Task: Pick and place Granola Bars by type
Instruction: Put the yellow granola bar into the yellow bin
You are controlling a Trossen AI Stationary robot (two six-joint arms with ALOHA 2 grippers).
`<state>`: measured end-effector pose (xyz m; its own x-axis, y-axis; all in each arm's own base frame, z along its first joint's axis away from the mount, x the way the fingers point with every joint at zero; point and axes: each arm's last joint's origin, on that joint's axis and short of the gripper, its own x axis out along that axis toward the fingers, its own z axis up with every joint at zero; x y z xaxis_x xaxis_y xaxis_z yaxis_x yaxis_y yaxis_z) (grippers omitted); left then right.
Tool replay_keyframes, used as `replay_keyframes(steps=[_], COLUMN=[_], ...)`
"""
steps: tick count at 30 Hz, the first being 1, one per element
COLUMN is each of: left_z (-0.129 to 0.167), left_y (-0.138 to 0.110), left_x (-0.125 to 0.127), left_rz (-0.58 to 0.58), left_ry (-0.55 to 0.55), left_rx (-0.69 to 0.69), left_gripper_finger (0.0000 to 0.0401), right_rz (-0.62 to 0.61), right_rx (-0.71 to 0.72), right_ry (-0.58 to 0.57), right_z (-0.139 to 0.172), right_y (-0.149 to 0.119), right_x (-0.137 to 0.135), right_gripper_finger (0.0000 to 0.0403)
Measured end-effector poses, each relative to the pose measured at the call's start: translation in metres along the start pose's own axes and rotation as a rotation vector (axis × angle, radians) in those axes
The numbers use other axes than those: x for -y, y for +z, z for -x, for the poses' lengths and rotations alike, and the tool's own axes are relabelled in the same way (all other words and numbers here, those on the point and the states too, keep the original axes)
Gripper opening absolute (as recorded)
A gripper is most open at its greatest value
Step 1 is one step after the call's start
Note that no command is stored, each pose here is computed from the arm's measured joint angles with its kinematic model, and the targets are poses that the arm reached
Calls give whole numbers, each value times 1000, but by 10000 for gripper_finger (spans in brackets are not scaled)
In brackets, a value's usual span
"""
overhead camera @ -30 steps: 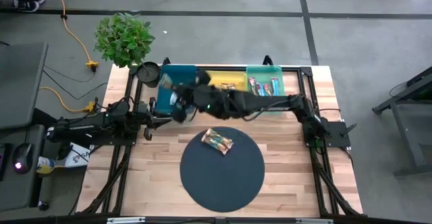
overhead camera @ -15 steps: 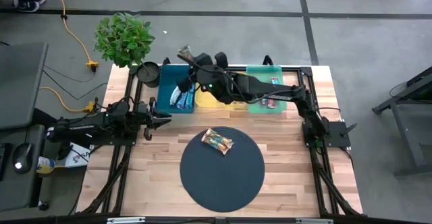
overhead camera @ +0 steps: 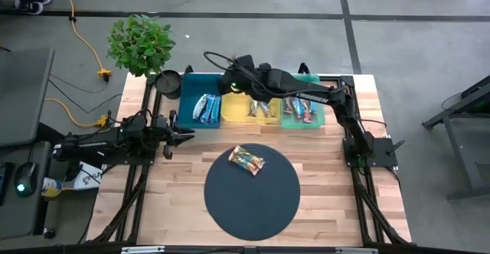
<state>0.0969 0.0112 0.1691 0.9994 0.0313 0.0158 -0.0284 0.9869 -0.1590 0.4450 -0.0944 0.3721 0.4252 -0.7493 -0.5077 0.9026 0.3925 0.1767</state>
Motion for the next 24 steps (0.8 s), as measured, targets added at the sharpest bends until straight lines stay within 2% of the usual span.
replay_keyframes(steps=[9,14,24], left_z=[0,0,0], left_y=[0,0,0], left_x=[0,0,0], left_rz=[0,0,0], left_ry=[0,0,0], left_rx=[0,0,0], left_gripper_finger=[82,82,82], right_rz=[-62,-105,-253], right_rx=[-221,-282,-324], right_ry=[-29,-53,-17], right_z=[-57,-82,-116], right_y=[-35,-61,-111], right_x=[24,35,49], right_gripper_finger=[67,67,67])
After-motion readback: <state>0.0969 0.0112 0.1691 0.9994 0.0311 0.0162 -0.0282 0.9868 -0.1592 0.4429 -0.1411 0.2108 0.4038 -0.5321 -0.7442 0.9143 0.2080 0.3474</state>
